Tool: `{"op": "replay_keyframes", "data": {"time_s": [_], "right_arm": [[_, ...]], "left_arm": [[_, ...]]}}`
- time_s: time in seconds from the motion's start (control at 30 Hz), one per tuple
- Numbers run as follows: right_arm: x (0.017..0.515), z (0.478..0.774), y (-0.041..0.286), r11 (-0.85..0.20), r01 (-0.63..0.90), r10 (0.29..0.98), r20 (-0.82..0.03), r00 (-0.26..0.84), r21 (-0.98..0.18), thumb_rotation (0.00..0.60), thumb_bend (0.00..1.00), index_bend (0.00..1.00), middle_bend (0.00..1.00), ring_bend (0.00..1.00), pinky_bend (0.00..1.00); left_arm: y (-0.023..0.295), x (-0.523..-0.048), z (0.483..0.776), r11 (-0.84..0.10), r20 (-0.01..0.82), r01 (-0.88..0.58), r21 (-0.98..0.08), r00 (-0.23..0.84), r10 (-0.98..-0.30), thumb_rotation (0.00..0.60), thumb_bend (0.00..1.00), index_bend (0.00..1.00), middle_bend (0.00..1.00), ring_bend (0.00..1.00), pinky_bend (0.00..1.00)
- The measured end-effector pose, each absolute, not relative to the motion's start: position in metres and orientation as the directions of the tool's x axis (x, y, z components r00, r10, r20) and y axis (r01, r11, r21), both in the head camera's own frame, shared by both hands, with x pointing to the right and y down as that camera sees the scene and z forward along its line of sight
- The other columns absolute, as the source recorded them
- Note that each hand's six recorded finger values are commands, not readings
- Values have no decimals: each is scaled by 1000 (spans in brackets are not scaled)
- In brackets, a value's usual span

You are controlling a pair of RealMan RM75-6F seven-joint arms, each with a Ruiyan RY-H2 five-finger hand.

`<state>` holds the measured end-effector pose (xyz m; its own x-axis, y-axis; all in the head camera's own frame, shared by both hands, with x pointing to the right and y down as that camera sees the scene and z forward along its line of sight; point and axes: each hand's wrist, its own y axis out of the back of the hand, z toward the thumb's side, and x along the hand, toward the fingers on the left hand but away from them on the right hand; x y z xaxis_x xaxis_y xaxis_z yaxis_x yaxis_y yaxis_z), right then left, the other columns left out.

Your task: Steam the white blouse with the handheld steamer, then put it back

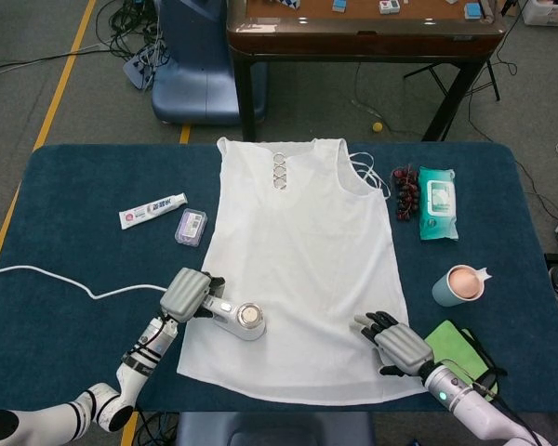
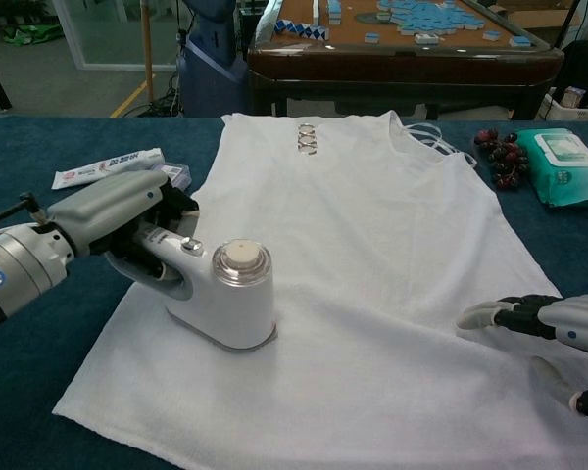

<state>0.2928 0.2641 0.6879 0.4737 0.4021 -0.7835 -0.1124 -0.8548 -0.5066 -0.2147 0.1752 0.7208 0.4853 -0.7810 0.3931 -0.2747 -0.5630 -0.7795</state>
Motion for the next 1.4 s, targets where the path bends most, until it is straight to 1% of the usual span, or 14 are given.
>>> {"op": "replay_keyframes", "data": {"time_s": [0.43,0.8,0.93,1.1,1.27,1.4], "right_arm": [[291,690,266,-857,-122,393,-788,474,-501,491,778,0,65,0,0],[289,688,265,-856,-123,394,-787,475,-503,491,778,0,65,0,0],[290,687,266,-856,-122,394,-786,476,-503,491,778,0,65,0,0],[289,687,266,-855,-121,395,-785,477,-504,490,778,0,65,0,0],[289,688,266,-857,-119,394,-785,477,-502,490,778,0,65,0,0],[290,687,266,-856,-117,397,-784,478,-504,492,777,0,65,0,0]], "left_arm": [[155,-249,741,-524,405,-213,-825,425,-810,600,197,872,773,675,638],[132,-282,742,-460,378,-159,-874,373,-847,600,197,873,773,673,638],[122,-289,736,-433,350,-191,-881,353,-868,600,197,873,773,673,638],[116,-284,726,-429,330,-257,-866,349,-877,600,198,873,773,669,638],[113,-261,710,-440,313,-346,-828,366,-876,600,198,873,773,667,638],[112,-237,701,-452,307,-369,-812,389,-869,600,197,873,773,667,638]]}}
